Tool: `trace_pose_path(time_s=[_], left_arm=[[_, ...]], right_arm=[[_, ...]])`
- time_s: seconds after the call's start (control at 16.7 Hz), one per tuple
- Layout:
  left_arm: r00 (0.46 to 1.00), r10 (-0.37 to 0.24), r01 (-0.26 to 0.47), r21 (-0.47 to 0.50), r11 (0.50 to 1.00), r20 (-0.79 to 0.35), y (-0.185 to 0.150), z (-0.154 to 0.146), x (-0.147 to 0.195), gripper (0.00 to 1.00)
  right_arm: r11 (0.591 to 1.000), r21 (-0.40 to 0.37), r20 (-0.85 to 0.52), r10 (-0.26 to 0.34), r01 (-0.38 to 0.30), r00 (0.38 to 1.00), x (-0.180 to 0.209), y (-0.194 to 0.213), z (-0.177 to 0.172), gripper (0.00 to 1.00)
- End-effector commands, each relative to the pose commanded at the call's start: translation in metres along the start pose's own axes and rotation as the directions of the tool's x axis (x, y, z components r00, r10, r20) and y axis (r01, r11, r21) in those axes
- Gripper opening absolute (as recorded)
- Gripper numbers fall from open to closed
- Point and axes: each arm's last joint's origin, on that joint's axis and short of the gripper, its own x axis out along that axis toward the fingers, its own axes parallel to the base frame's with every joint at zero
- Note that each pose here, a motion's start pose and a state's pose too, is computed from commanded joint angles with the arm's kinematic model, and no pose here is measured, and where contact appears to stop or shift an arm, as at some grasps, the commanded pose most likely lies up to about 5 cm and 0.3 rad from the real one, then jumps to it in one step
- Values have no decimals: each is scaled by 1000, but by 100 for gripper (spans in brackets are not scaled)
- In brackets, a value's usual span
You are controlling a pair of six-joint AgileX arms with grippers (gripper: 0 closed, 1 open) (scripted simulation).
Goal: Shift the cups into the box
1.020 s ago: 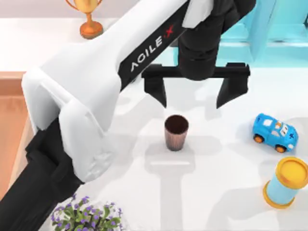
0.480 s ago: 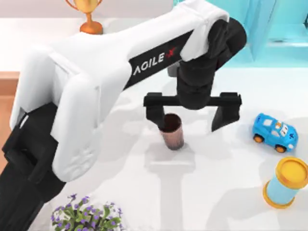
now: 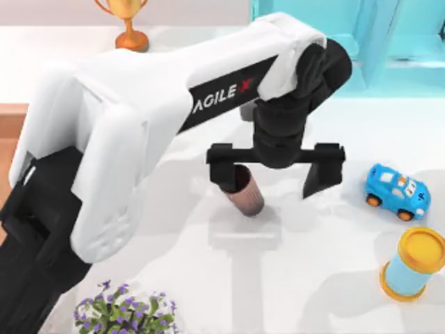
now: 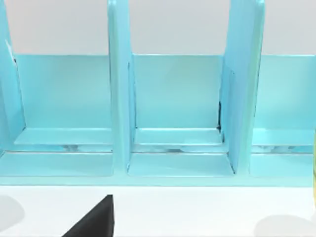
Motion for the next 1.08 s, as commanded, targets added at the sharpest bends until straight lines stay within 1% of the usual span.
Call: trace_pose_path(time_s=[0.78, 0.84, 1.08], left_arm=[[1000, 0, 0, 0, 1000, 0, 0, 0, 0, 2], [1000, 0, 0, 0, 1000, 0, 0, 0, 0, 0], [1000, 0, 0, 0, 1000, 0, 0, 0, 0, 0]], right_arm=[[1000, 0, 0, 0, 0, 1000, 0, 0, 0, 100], [1000, 0, 0, 0, 0, 1000, 0, 0, 0, 100], [1000, 0, 0, 0, 0, 1000, 0, 0, 0, 100]])
